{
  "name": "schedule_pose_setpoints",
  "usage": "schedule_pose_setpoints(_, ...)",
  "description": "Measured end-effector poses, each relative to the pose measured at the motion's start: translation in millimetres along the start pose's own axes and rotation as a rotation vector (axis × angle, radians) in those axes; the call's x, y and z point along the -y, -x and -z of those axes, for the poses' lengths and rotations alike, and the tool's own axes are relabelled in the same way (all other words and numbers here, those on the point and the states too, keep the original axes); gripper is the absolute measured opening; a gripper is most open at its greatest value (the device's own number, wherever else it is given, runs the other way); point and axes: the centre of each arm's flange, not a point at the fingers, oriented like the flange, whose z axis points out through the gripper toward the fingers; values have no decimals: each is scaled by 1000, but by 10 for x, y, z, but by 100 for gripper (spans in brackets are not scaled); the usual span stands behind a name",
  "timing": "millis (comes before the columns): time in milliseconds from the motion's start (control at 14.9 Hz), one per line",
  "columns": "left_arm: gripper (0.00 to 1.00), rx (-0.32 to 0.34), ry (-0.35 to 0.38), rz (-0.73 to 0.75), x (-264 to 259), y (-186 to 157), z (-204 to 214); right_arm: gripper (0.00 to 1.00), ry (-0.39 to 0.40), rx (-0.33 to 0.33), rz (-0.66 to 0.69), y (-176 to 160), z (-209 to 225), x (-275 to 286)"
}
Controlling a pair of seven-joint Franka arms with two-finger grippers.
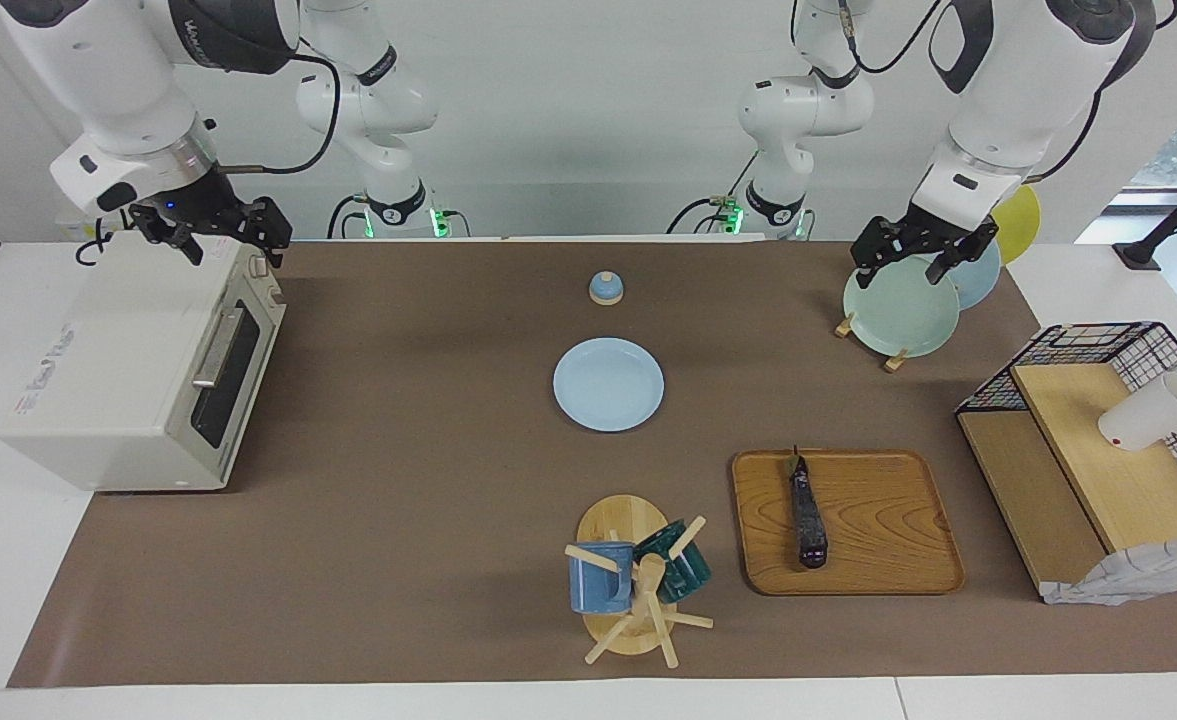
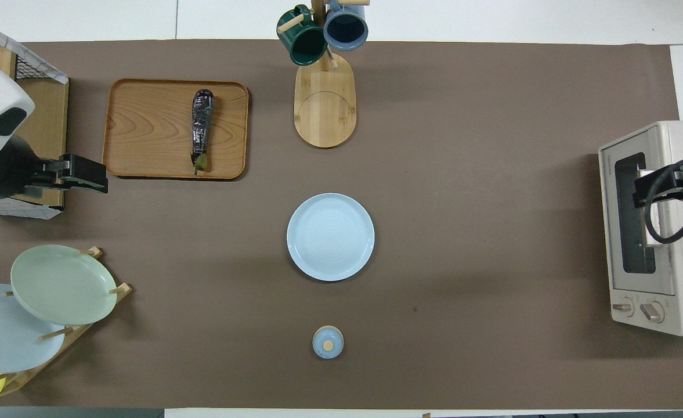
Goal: Put eggplant into oven
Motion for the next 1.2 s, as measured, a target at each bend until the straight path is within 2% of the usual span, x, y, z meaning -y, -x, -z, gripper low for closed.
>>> schedule_pose_setpoints(201,100,-4,1,0,-1,-8,-15,100,0,0,0,0,0,0)
schedule_pose_setpoints(335,100,-51,8,0,-8,-60,12,100,0,0,0,0,0,0)
schedule_pose_setpoints(602,100,-86,16,1,-17,-189,-128,100,0,0,0,0,0,0)
schedule_pose_setpoints(870,100,-74,26,-6,-71,-442,-484,100,0,0,0,0,0,0)
schedule_pose_setpoints(1204,100,-44,47,-11,-138,-915,-1131,100,0,0,0,0,0,0)
